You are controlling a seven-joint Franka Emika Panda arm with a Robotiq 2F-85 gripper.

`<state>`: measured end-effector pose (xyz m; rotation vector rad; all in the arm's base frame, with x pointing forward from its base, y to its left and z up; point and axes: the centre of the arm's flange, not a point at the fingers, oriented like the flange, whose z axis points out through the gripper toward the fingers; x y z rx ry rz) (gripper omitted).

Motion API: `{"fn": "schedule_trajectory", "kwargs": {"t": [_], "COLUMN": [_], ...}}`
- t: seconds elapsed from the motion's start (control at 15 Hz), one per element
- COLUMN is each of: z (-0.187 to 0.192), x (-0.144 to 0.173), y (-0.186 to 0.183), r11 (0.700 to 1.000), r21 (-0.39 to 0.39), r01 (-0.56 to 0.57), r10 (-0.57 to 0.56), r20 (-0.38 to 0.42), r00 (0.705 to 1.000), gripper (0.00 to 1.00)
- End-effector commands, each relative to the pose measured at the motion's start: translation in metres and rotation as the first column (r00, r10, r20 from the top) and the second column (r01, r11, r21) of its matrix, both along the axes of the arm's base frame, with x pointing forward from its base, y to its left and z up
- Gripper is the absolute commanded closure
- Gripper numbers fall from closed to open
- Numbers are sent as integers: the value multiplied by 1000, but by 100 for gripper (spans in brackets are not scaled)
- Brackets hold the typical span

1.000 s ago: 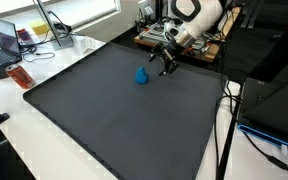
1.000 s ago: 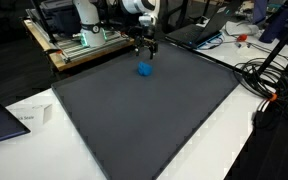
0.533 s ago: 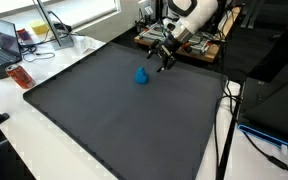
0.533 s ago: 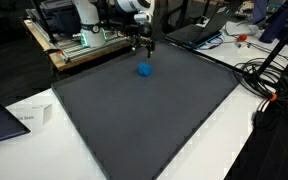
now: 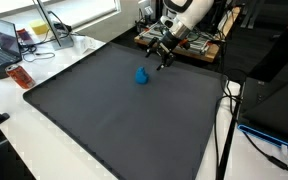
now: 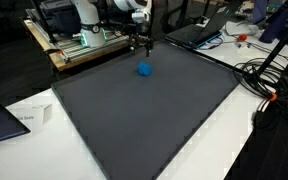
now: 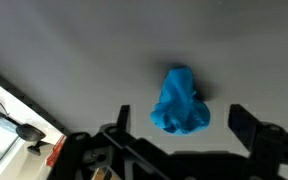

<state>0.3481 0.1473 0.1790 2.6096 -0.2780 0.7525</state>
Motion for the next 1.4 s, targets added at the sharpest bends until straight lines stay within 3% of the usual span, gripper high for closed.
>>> {"fn": "schedule_trajectory", "kwargs": {"t": [0.0, 0.8, 1.33], "z": [0, 26, 39], "x": [0, 0, 13], "y": [0, -22, -56], "r11": [1000, 992, 969], "r21": [0, 62, 81], "r01": [0, -112, -232], "r10": [0, 118, 243], "r20": [0, -107, -182], "r00": [1000, 987, 953], "gripper": [0, 0, 0]}}
